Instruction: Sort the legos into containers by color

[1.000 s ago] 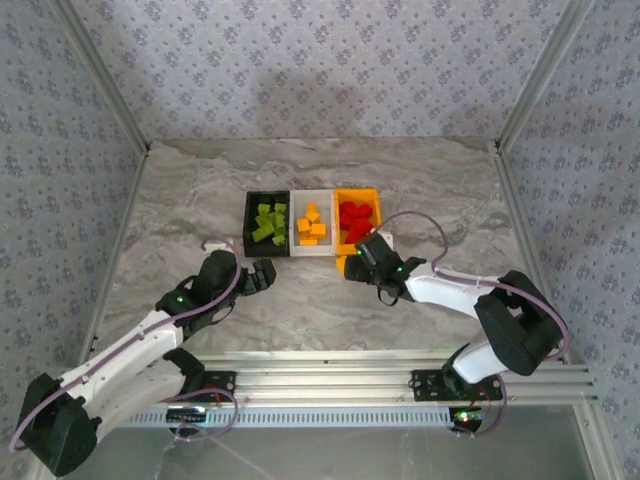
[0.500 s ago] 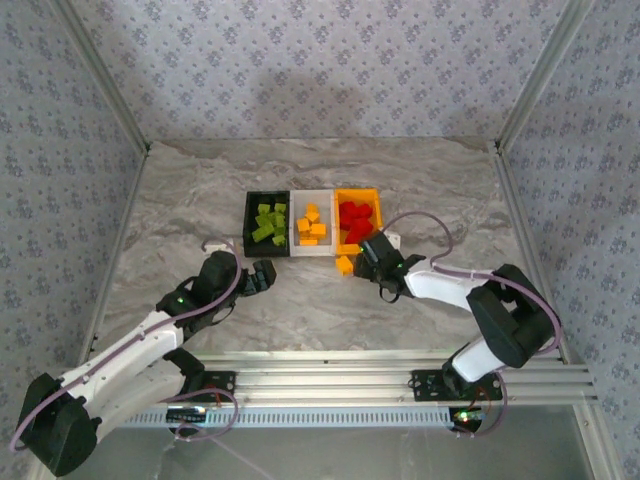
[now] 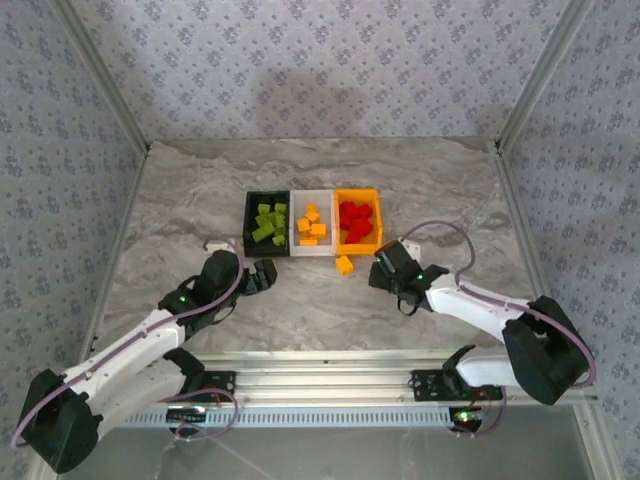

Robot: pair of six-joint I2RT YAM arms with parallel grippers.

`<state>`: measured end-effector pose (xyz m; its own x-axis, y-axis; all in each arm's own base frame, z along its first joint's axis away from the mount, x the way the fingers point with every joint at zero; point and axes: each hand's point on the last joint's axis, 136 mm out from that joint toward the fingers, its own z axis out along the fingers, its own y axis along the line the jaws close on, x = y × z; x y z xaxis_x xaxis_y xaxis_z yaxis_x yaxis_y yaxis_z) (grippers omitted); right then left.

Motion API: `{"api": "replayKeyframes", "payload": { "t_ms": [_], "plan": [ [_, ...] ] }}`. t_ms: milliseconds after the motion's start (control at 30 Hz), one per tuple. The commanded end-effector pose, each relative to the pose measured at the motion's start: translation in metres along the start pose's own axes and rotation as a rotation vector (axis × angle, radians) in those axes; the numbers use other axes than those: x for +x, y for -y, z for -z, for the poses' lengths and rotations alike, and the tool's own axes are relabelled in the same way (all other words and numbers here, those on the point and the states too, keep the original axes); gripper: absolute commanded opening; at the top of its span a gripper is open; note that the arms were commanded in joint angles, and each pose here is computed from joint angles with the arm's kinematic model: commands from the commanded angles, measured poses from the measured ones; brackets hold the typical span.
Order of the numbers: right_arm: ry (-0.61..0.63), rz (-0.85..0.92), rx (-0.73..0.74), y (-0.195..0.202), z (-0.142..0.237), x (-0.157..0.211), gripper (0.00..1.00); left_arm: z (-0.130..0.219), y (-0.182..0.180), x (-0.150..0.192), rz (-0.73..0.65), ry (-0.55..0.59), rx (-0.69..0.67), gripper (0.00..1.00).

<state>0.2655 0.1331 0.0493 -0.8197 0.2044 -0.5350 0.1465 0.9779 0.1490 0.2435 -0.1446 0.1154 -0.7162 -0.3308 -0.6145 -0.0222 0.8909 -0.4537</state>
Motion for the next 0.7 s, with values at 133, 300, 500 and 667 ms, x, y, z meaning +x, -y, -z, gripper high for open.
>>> {"api": "replayKeyframes", "payload": {
  "t_ms": [133,300,500,667],
  "plan": [
    [-0.086,0.06,-0.034,-0.028,-0.025,0.004,0.78,-0.002,-0.001,0.0,0.003,0.003,0.001,1.0],
    [-0.109,0.059,0.001,-0.023,-0.034,0.009,0.56,-0.003,0.0,-0.001,0.002,0.0,0.002,1.0],
    [-0.09,0.088,-0.042,-0.031,-0.022,0.002,0.4,-0.003,0.002,-0.002,-0.003,-0.003,0.003,1.0],
    [0.004,0.106,-0.143,-0.057,0.017,-0.033,0.36,-0.003,0.004,-0.004,-0.004,-0.003,0.007,1.0]
  ]
}}
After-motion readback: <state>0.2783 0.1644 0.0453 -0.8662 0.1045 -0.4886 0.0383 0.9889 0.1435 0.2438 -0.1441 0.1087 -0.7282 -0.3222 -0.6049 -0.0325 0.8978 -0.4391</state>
